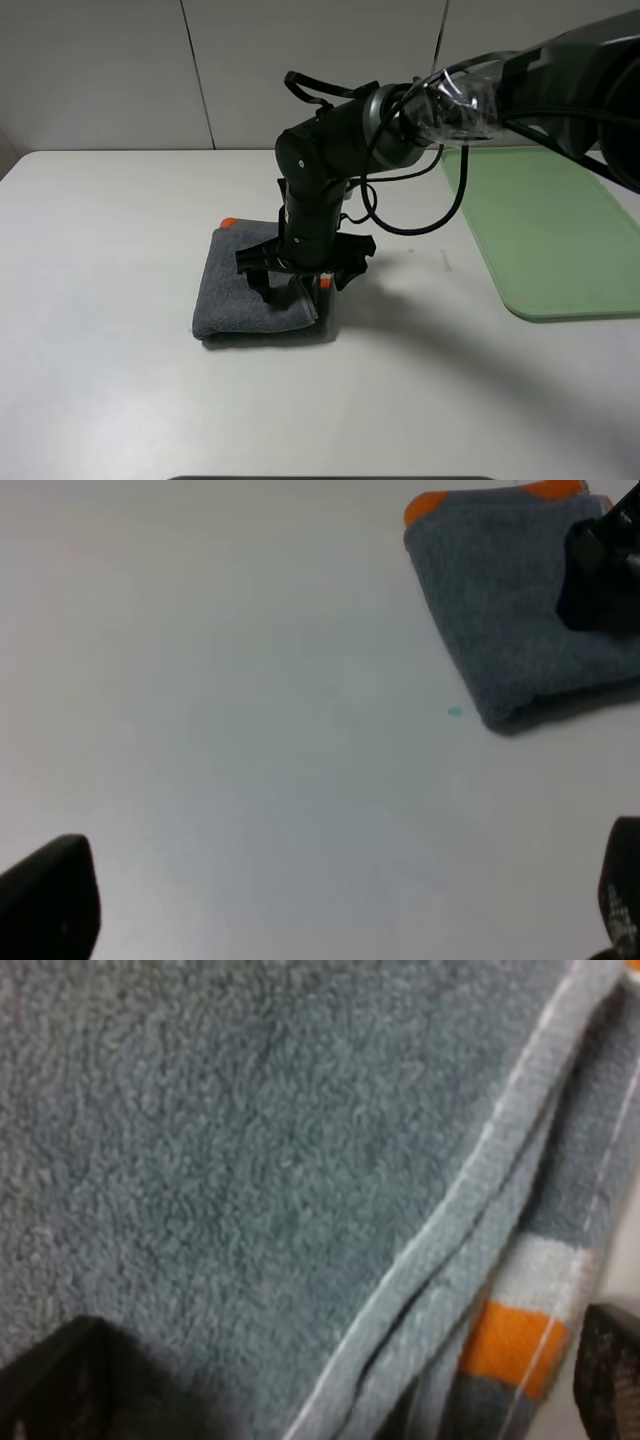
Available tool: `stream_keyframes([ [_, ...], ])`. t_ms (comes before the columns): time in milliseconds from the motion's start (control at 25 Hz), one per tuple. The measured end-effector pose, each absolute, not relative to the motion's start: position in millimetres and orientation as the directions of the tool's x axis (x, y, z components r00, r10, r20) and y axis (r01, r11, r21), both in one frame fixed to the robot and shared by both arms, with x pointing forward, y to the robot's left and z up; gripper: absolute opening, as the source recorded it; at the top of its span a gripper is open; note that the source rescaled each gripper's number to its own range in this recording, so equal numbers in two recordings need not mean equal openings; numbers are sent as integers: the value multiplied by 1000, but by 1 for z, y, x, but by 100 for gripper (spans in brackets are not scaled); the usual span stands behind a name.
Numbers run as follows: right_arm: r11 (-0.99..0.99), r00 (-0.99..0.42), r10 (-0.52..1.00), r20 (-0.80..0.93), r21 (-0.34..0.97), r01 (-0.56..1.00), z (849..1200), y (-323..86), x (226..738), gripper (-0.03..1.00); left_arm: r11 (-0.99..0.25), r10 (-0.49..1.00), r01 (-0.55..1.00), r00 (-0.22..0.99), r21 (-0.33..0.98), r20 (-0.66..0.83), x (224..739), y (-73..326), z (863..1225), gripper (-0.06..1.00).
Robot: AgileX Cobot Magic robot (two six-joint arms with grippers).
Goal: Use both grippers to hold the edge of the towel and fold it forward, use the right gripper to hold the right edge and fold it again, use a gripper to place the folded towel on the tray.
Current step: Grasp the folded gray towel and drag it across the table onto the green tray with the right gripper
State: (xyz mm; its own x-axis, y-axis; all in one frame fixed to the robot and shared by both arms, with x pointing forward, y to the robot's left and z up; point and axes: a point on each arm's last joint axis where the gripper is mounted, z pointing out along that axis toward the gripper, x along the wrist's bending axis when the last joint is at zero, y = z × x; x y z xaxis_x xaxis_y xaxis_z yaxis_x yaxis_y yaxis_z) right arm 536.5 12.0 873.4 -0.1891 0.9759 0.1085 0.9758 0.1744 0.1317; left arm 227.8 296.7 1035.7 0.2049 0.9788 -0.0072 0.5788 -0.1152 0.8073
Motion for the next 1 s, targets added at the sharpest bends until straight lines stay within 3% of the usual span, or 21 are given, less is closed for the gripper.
stream_keyframes([
  [520,162,-177,977,122,120,979,866,14,537,97,-115,979,579,205,807,-7,228,297,1036,100],
  [640,157,-172,976,135,120,980,866,16,537,78,-115,979,579,205,807,-7,228,297,1036,100],
  [880,146,-166,973,159,127,981,867,19,538,23,-115,979,579,205,807,-7,228,297,1036,100],
  [920,146,-166,973,159,127,981,867,19,538,18,-115,979,579,205,807,-7,228,297,1036,100],
  [1000,150,-169,973,159,128,980,867,19,538,18,-115,979,579,205,807,-7,228,297,1036,100],
])
